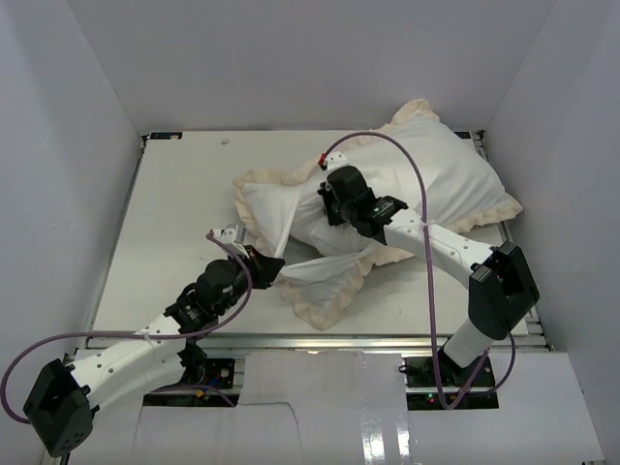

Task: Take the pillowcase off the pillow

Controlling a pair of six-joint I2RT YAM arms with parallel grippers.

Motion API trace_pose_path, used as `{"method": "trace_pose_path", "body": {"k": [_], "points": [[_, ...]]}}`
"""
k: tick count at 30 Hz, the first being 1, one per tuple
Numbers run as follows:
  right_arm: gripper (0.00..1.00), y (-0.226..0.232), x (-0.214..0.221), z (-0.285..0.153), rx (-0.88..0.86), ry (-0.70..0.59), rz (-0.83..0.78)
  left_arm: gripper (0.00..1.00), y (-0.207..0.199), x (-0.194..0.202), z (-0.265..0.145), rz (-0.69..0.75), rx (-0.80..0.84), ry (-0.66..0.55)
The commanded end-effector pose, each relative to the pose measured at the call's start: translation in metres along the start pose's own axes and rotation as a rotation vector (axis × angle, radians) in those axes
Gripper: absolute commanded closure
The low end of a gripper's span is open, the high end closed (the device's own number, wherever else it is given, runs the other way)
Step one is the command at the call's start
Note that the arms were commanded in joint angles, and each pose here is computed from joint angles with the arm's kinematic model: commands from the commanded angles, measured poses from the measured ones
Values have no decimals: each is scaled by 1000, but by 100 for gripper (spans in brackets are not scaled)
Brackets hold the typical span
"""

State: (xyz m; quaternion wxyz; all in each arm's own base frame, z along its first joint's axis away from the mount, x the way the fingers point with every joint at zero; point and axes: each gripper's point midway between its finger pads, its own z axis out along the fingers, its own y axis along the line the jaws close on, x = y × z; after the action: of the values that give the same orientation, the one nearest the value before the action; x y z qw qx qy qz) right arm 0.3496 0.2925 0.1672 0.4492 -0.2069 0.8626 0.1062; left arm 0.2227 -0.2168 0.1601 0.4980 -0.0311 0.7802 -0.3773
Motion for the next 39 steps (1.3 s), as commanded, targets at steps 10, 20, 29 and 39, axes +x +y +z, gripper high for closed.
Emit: {"method": "trace_pose_path", "body": {"k": [10, 20, 29, 39], "points": [[92, -65, -147, -45, -46, -328, 150, 100, 41, 66, 18, 21, -158, 256], [92, -27, -94, -136, -313, -366, -4, 100, 86, 14, 42, -218, -290, 121], [92, -29, -66, -173, -325, -399, -40, 47, 60, -41, 66, -205, -182, 76], [92, -14, -57, -186, -423, -440, -30, 22, -5, -73, 65, -12, 105, 102]]}}
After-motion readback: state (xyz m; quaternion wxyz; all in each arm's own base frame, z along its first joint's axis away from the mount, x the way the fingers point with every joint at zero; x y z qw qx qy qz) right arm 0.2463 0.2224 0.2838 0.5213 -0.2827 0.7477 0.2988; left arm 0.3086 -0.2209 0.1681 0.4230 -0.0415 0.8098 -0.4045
